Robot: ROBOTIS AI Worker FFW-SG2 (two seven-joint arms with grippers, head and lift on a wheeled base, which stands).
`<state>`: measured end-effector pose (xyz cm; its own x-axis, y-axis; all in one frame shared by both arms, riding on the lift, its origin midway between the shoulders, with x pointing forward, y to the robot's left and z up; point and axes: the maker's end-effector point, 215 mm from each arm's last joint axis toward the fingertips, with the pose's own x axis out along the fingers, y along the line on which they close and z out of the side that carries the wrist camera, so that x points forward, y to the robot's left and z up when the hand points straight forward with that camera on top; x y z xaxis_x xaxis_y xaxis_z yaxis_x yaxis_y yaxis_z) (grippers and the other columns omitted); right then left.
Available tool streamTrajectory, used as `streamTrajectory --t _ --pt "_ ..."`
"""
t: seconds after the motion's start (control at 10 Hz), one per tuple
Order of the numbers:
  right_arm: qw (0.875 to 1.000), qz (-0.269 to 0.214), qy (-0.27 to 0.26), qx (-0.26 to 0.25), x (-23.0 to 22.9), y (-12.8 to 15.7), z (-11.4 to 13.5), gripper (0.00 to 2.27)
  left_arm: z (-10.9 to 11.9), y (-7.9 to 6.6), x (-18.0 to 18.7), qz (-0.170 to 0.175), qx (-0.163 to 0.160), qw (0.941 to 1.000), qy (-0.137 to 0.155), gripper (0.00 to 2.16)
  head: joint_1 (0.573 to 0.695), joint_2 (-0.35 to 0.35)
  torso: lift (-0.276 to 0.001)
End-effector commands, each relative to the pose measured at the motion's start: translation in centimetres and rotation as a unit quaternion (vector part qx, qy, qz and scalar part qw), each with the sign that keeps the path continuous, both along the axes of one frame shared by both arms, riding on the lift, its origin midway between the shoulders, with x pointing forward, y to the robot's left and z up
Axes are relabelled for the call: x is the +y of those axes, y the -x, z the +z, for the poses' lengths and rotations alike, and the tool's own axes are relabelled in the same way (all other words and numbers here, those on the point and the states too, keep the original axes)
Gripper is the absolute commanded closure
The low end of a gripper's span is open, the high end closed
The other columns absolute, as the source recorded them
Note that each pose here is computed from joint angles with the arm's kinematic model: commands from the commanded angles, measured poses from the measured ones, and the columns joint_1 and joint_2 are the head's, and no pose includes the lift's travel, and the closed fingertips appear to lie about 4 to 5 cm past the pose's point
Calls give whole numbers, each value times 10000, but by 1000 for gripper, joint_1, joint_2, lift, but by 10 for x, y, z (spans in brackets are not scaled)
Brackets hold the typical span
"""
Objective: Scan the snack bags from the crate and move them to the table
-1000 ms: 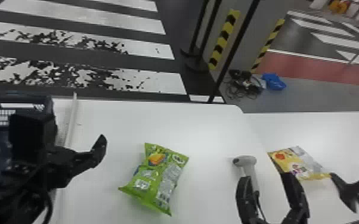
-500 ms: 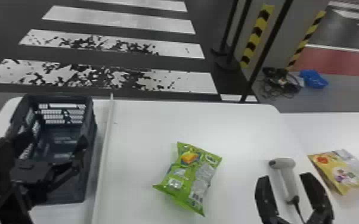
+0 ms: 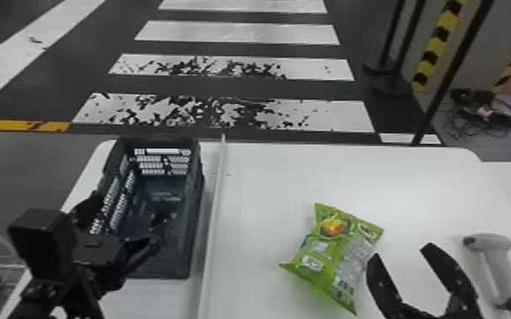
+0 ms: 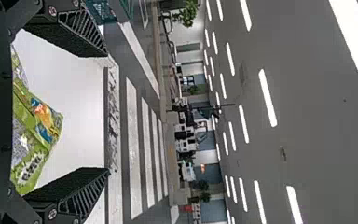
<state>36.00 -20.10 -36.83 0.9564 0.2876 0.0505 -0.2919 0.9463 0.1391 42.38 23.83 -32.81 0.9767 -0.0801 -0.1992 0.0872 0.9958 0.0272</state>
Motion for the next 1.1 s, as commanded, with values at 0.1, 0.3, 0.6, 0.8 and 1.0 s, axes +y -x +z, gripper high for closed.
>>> streamTrajectory --t 0.1,0.3,0.6,0.8,1.0 --pt "9992 323 -47 243 33 -20 -16 154 -4 1 -2 -16 39 10000 16 9 695 72 -95" --pt "9983 466 -27 357 48 -38 -26 255 -9 1 -1 -33 86 10000 7 9 695 96 -95" --pt "9927 722 95 964 75 -63 -61 1976 -13 0 0 -26 117 9999 14 9 695 128 -95" --pt "9914 848 379 919 82 -81 -66 2246 -12 -1 0 -27 103 9999 22 9 695 145 -95" --pt "9892 860 460 1096 83 -90 -88 2246 -13 0 0 -23 118 9999 20 9 695 155 -95"
